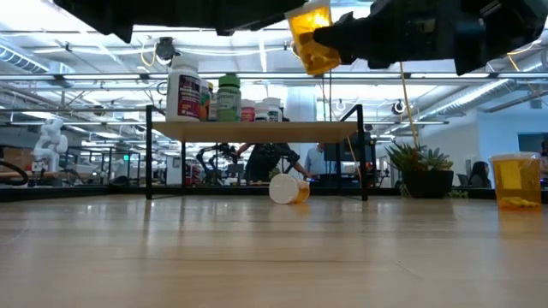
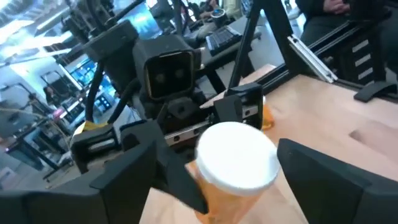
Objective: Pick and place medicine bottles onto shelf by color
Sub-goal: Adjust the orange pill bottle on the shelf
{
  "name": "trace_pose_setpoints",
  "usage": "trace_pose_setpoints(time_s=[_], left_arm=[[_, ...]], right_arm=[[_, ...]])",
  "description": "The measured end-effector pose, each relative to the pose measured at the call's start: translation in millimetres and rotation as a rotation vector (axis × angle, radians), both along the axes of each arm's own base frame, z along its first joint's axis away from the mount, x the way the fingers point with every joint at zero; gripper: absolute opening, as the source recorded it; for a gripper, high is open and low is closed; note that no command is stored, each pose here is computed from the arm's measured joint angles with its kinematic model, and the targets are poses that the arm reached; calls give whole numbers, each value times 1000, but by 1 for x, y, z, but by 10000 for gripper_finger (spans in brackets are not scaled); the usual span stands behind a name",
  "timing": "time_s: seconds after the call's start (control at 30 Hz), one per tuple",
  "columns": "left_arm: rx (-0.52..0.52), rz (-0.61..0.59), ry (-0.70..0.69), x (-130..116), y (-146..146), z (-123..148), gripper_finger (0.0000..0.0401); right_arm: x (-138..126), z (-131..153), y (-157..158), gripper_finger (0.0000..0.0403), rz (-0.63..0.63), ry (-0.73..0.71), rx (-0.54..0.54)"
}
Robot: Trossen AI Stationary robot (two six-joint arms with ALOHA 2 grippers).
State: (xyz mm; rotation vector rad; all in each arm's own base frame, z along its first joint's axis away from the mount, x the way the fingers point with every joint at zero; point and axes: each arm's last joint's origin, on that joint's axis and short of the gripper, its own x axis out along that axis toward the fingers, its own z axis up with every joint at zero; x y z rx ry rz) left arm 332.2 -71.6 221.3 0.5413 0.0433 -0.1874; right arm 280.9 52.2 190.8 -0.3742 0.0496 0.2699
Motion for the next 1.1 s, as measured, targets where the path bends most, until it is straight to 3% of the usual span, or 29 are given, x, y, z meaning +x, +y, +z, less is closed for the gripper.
trace_pose_setpoints(time_s=[0.4, 0.67, 1.1], left_arm=[[23, 16, 29, 1, 1, -2, 269], [0, 7, 14, 1, 1, -1, 262], [-129, 74, -2, 2, 6, 2, 248]], right_arm=[[0, 6, 1, 185, 1, -51, 25], [2, 3, 0, 185, -7, -43, 36], [4, 3, -2, 186, -118, -58, 33]])
